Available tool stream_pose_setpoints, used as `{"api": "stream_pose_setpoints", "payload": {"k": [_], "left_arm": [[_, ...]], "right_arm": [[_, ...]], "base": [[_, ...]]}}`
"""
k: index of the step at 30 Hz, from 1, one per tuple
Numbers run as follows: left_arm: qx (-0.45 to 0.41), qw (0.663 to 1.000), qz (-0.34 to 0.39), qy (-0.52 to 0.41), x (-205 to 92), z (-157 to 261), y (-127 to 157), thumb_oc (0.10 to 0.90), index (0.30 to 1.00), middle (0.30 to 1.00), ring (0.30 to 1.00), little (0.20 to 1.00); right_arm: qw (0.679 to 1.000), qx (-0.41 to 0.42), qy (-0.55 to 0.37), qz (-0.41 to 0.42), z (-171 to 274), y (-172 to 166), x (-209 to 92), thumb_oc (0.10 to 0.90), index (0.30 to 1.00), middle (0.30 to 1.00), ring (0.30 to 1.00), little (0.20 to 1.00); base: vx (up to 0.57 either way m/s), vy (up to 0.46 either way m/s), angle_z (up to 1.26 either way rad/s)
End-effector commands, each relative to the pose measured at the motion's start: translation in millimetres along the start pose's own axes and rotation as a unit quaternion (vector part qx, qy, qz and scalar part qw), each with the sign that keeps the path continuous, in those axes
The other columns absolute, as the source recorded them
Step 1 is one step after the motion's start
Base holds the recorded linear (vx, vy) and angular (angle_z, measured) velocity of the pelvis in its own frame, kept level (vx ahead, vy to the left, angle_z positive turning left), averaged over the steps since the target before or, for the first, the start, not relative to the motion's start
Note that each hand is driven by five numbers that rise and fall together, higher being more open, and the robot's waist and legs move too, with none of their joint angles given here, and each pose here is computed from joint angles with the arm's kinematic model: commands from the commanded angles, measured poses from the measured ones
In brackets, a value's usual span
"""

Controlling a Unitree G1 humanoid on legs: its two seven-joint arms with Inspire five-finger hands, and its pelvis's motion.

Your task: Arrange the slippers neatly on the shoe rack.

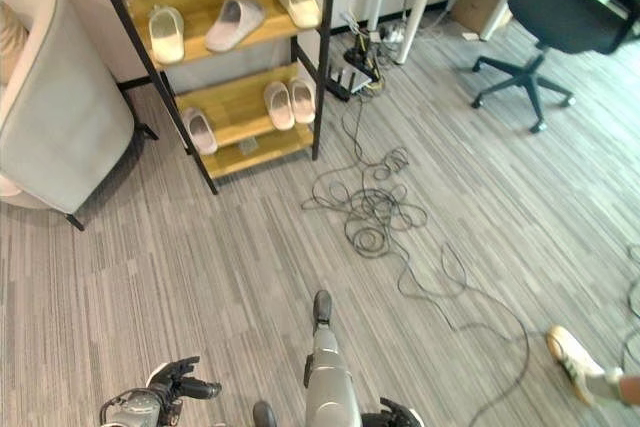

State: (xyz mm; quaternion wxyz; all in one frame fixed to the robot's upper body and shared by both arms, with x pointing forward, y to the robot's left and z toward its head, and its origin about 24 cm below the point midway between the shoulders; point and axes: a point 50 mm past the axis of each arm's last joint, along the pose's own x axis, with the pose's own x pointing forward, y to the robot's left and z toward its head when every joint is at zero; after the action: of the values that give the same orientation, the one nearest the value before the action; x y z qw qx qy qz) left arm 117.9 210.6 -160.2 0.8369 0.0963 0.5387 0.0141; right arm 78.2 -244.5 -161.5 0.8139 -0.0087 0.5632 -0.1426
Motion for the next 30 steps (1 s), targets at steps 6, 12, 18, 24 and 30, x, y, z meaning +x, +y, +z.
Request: {"api": "stream_pose_setpoints", "payload": {"k": [6, 12, 18, 24, 30], "left_arm": [[-0.015, 0.999, 0.026, 0.03, -5, -24, 15, 0.8, 0.9, 0.9, 0.9, 0.9], [-0.035, 0.999, 0.021, -0.011, -2, -4, 8, 0.8, 0.9, 0.9, 0.9, 0.9], [-0.039, 0.998, 0.04, -0.017, -2, 1, 10, 0.8, 0.9, 0.9, 0.9, 0.9], [-0.06, 0.994, 0.062, 0.063, -9, -40, 20, 0.8, 0.9, 0.9, 0.9, 0.9], [-0.073, 0.992, 0.088, 0.045, -8, -27, 40, 0.8, 0.9, 0.9, 0.9, 0.9]], "right_arm": [[0.997, -0.032, -0.003, -0.068, 5, -48, -3, 0.8, 0.9, 0.9, 0.9, 0.9], [0.995, -0.042, -0.044, -0.075, 23, -52, -4, 0.8, 0.9, 0.9, 0.9, 0.9], [0.985, -0.114, -0.115, -0.064, 55, -40, -5, 0.8, 0.9, 0.9, 0.9, 0.9], [0.97, -0.147, -0.191, -0.021, 74, -17, -15, 0.8, 0.9, 0.9, 0.9, 0.9], [0.94, -0.181, -0.289, 0.02, 111, 6, -33, 0.8, 0.9, 0.9, 0.9, 0.9]], "base": [[0.32, -0.522, -0.02], [0.35, -0.107, -0.25], [0.4, 0.112, -0.19], [0.36, 0.209, -0.23], [0.19, 0.218, 0.28]]}}
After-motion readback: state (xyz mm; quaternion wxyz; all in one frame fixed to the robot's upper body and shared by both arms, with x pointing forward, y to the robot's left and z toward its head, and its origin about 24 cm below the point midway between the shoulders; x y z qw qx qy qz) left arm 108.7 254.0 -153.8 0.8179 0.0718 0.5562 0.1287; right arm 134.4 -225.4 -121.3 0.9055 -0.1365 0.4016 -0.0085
